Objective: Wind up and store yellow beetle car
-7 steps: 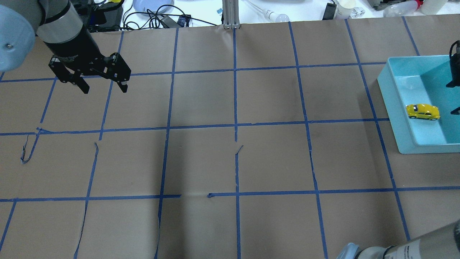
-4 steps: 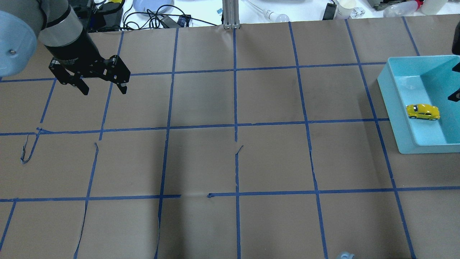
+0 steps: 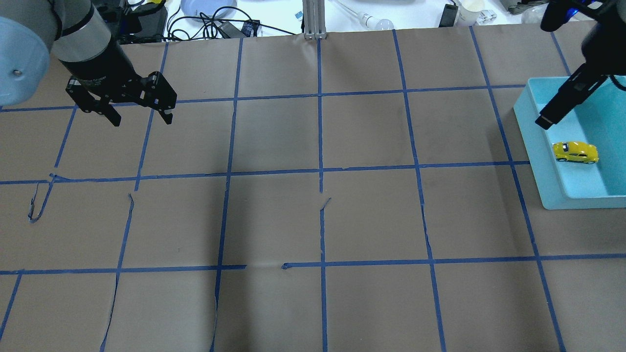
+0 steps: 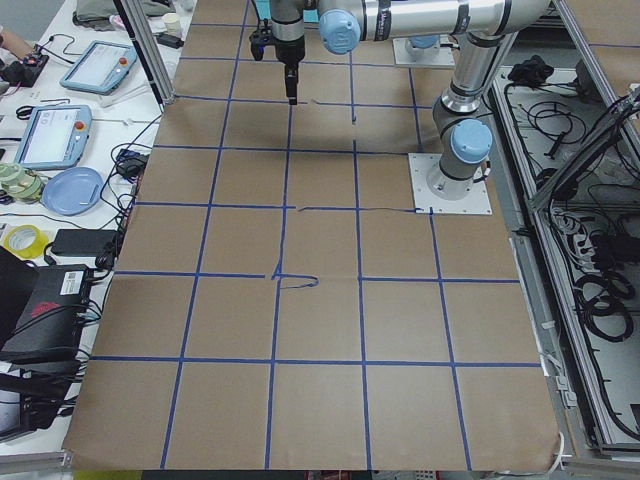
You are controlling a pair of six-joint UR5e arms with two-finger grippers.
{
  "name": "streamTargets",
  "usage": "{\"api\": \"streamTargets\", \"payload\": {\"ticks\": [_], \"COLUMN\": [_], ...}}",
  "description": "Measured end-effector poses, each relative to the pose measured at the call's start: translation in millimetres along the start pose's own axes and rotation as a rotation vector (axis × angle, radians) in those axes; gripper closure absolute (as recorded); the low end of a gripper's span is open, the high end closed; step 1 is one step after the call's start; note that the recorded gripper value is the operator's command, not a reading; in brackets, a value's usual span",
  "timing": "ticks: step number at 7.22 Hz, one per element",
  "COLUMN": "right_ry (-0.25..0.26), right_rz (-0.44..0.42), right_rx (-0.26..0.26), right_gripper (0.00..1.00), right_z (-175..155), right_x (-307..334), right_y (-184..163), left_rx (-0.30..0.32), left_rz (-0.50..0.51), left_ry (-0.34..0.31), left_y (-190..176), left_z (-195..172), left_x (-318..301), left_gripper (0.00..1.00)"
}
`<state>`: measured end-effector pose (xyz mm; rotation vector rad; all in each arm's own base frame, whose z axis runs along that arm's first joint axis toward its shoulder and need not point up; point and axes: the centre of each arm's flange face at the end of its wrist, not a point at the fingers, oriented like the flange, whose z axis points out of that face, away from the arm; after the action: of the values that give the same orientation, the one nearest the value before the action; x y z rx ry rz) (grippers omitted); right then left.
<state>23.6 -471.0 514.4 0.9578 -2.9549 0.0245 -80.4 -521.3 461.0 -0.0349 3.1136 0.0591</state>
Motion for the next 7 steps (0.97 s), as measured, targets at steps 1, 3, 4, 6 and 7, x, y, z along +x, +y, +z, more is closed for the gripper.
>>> {"api": "streamTargets", "payload": {"ticks": [1,3,4,6,7], "right_ry": [0.005,-0.005,-0.024,-0.041,-0.043], "right_rz": [0.088,0.272,0.376,0.486,0.497], "right_rx": [0.009,0.042,0.048,0.019,0.015], "right_gripper": [0.00,0.00,0.00,0.00,0.00], "right_z": [-11,-27,-32,-39,-39], "right_x": [-35,-101,-120,-128,-127], "right_y": [-20,-57,-74,-88,-90], "left_rx": [-0.007,-0.013,-0.014,-0.014,-0.014], "left_rz": [0.002,0.002,0.003,0.004,0.004], "left_ry": [0.000,0.000,0.000,0.000,0.000], "left_y": [2,5,6,6,6], "left_z": [3,7,7,7,7], "left_x": [2,3,3,3,3], "left_gripper": [0.00,0.00,0.00,0.00,0.00]}}
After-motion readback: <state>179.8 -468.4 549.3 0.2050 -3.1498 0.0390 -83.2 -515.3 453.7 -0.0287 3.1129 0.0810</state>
